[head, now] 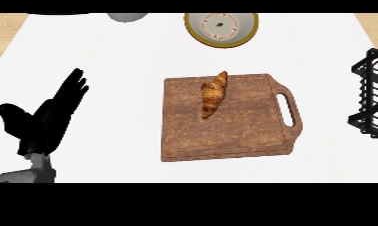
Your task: Pick the tomato from the cutting board and place it in the tiered basket
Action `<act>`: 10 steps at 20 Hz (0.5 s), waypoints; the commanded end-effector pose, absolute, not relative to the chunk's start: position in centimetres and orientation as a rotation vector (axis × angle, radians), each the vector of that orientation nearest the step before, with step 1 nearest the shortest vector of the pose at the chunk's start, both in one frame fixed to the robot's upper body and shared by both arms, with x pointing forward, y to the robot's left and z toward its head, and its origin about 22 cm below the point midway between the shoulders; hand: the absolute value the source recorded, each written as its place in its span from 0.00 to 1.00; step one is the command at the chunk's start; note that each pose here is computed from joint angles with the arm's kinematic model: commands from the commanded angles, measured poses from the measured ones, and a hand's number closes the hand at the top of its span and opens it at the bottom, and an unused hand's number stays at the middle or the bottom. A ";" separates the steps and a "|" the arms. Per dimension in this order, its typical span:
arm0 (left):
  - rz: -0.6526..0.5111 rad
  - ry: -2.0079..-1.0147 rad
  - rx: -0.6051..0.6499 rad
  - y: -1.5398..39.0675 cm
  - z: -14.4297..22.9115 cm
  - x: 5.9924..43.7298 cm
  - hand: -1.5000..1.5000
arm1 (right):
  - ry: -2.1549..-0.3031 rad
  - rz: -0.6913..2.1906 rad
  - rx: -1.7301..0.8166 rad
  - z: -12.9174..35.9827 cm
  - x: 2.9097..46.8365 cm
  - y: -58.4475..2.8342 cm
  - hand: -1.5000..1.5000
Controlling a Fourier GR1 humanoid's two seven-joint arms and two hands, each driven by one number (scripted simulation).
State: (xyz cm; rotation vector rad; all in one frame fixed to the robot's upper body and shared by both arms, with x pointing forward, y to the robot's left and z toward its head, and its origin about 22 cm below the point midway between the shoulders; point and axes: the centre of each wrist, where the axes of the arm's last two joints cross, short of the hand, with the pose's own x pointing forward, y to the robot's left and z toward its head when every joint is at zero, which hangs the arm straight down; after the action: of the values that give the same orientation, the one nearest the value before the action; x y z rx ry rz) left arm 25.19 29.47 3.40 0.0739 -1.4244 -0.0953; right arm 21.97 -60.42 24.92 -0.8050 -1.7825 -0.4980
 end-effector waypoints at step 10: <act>-0.075 -1.426 0.076 29.6 2.7 24.9 0.50 | -1.795 -0.572 -0.888 26.7 9.8 -66.6 0.00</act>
State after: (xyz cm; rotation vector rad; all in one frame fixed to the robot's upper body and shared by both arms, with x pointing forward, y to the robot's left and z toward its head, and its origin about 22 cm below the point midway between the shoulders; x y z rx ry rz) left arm 25.30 29.31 3.08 0.0766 -1.4271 -0.0864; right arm 12.62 -65.79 26.12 -0.8743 -1.7810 -0.5779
